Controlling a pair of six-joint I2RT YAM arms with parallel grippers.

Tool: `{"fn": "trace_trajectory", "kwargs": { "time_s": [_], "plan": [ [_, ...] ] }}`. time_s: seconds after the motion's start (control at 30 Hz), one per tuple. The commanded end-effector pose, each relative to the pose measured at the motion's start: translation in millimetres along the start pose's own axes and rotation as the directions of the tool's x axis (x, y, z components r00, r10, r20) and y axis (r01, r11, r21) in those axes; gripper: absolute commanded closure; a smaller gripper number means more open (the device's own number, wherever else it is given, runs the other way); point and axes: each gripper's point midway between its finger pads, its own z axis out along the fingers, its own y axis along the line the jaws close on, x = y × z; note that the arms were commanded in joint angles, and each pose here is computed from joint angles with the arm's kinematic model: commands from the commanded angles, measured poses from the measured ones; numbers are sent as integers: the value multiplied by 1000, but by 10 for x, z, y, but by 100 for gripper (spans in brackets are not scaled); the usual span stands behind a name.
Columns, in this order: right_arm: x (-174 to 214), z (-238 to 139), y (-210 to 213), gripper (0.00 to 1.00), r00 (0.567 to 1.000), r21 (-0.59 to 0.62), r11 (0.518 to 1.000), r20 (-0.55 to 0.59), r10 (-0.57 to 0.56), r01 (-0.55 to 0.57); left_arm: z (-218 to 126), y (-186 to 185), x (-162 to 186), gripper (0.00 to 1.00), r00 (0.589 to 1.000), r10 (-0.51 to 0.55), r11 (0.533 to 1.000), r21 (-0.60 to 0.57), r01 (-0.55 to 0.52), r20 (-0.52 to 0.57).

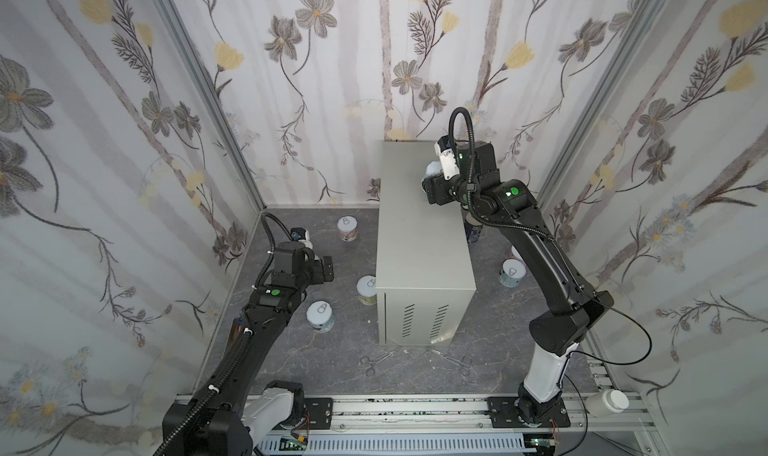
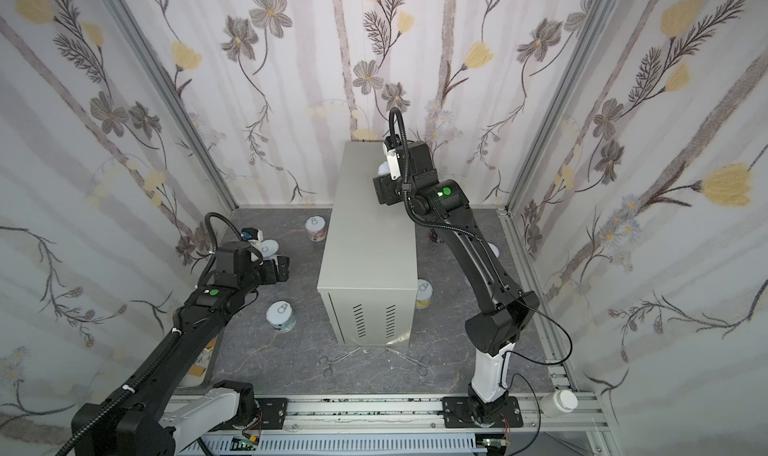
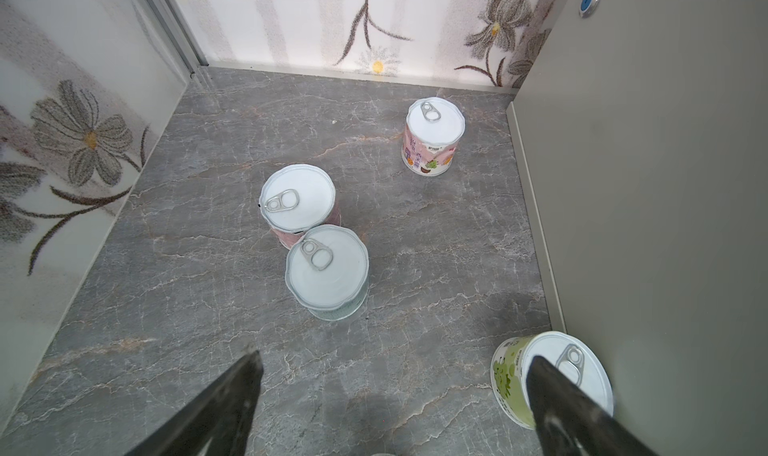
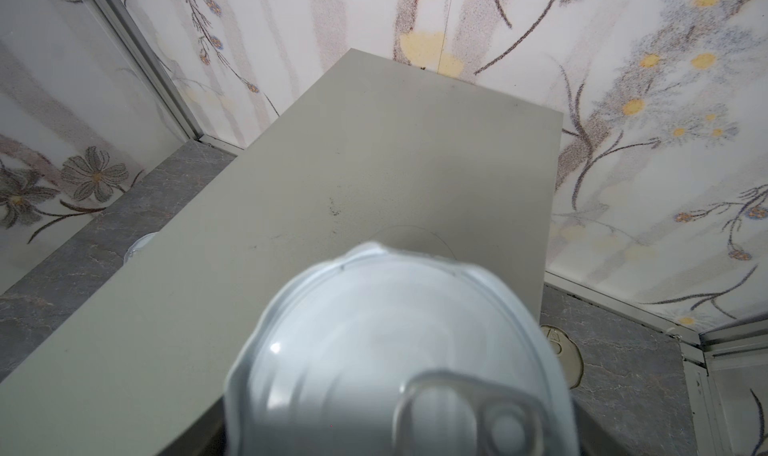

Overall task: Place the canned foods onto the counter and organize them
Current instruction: 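Lift the light-blue can with the right gripper over the cabinet top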

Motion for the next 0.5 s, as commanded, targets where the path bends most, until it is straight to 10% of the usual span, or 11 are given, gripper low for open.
{"fn": "trace_trajectory", "kwargs": {
  "time_s": [0.0, 0.47],
  "plan": [
    [-102, -11, 33, 17, 999, -17, 1000, 38, -10, 11, -37, 1, -48, 0, 1000, -10, 1000, -1, 10, 16],
    [-144, -77, 33, 13, 998, -19, 999, 53, -35, 36, -44, 22, -21, 0, 1000, -6, 1000, -9, 7, 24]
  ]
}}
